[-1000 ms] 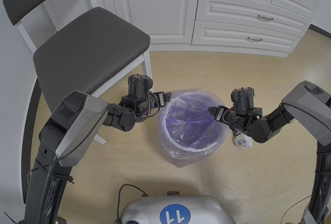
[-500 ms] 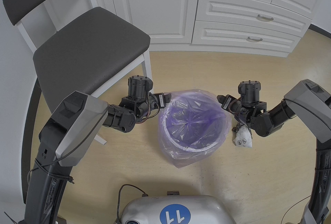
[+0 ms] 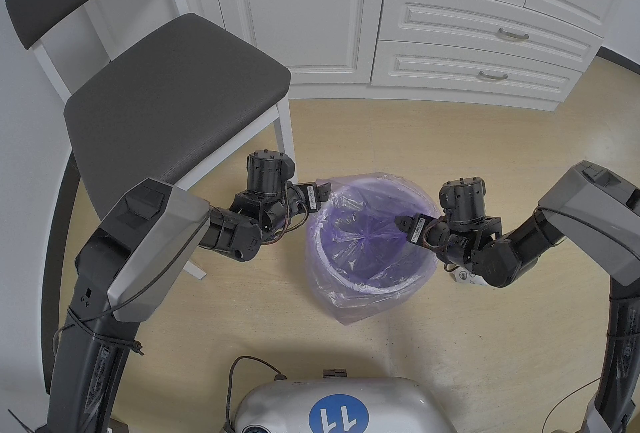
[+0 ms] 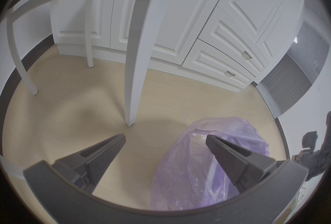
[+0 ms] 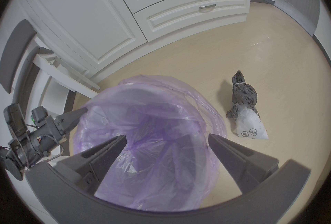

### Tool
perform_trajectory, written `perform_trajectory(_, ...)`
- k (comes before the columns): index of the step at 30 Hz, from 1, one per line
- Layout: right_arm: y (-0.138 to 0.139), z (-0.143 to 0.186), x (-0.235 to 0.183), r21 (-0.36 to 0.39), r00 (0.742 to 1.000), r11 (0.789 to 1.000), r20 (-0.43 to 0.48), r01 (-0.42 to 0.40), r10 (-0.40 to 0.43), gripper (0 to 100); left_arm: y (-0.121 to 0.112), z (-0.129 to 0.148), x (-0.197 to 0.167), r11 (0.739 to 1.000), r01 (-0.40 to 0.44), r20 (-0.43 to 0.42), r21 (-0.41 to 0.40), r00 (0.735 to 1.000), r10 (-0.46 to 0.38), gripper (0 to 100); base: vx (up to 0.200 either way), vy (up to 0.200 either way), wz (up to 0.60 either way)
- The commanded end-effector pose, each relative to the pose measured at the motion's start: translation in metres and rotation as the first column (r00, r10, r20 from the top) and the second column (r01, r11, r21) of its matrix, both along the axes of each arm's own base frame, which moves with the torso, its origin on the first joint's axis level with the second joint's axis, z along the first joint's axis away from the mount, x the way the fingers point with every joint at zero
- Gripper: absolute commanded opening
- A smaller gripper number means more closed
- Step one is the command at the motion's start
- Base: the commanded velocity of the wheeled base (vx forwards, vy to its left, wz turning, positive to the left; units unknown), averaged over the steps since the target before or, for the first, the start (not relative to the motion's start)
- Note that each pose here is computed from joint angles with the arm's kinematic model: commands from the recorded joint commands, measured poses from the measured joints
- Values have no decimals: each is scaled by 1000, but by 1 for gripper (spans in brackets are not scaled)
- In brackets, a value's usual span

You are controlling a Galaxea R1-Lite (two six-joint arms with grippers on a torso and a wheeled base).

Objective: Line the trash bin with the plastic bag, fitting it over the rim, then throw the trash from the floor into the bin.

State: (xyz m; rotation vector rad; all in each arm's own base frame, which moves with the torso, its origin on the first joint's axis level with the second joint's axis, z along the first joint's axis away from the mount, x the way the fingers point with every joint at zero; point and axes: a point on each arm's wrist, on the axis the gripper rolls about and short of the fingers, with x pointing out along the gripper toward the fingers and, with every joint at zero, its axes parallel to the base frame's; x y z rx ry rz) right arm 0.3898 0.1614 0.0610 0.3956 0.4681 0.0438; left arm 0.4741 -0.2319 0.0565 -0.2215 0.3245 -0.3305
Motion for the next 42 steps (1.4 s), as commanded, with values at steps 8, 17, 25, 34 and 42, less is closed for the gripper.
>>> perform_trajectory(8,-21,-7,33,46,995,995,34,94,-95,100,2,-4,0,1000,-3,-6,1,1000,3,100,0,0,0)
perform_trajectory(17,-35,18,37,134,983,984,122,120,-137,100,1,-8,-2,1000,-1,-18,5,1000,1,100,0,0,0)
perform_trajectory(25,-34,5,41,125,985,984,103,124,-138,100,0,-12,1,1000,-3,6,-9,1000,3,100,0,0,0)
perform_trajectory(34,-56,0,58,132,975,975,112,178,-193,100,-3,-17,10,1000,-5,30,-16,1000,5,100,0,0,0)
perform_trajectory(42,-63,-14,65,155,979,972,71,178,-190,100,-5,-20,21,1000,-9,41,-21,999,10,100,0,0,0)
